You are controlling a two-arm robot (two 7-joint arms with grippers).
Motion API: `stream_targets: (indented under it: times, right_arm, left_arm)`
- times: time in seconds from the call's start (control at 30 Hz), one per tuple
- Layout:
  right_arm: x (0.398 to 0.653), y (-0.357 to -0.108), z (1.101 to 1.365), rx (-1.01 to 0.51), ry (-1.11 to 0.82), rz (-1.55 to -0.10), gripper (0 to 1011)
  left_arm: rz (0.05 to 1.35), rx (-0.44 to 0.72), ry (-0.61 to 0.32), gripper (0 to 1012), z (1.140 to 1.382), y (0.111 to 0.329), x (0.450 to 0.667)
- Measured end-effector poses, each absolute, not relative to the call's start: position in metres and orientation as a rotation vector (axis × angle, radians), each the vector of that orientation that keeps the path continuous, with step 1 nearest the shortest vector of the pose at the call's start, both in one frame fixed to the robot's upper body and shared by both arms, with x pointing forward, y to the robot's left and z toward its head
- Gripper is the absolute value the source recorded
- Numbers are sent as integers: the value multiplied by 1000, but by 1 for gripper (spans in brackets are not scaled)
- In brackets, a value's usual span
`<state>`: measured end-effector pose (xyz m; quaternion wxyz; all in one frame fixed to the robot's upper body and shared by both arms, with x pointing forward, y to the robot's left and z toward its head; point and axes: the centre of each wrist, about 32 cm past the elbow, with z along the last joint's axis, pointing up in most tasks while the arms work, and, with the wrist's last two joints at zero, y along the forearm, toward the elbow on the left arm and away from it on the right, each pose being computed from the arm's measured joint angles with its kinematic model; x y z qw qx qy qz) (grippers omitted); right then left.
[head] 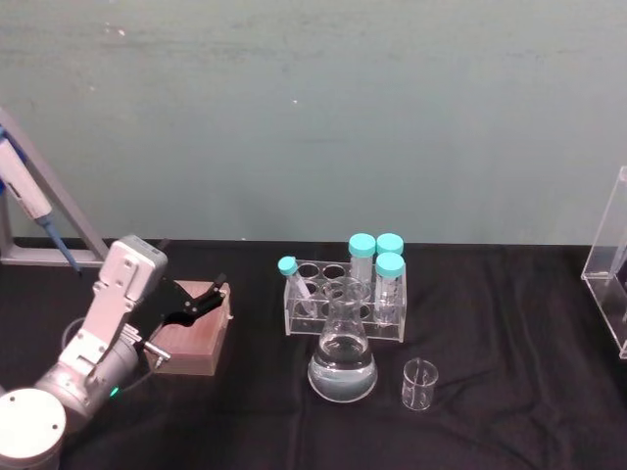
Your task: Place the experimental apparatus aside using one hand.
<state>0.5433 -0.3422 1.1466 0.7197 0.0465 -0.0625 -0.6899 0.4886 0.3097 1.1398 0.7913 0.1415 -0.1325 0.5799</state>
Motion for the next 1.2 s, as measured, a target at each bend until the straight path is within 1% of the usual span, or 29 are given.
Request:
stream_targets:
  times: [1.2]
  right_arm:
    - [543,-341,1146,97,-140,-1531,607]
  left_arm:
    - [1248,304,-285,1000,1140,310,489]
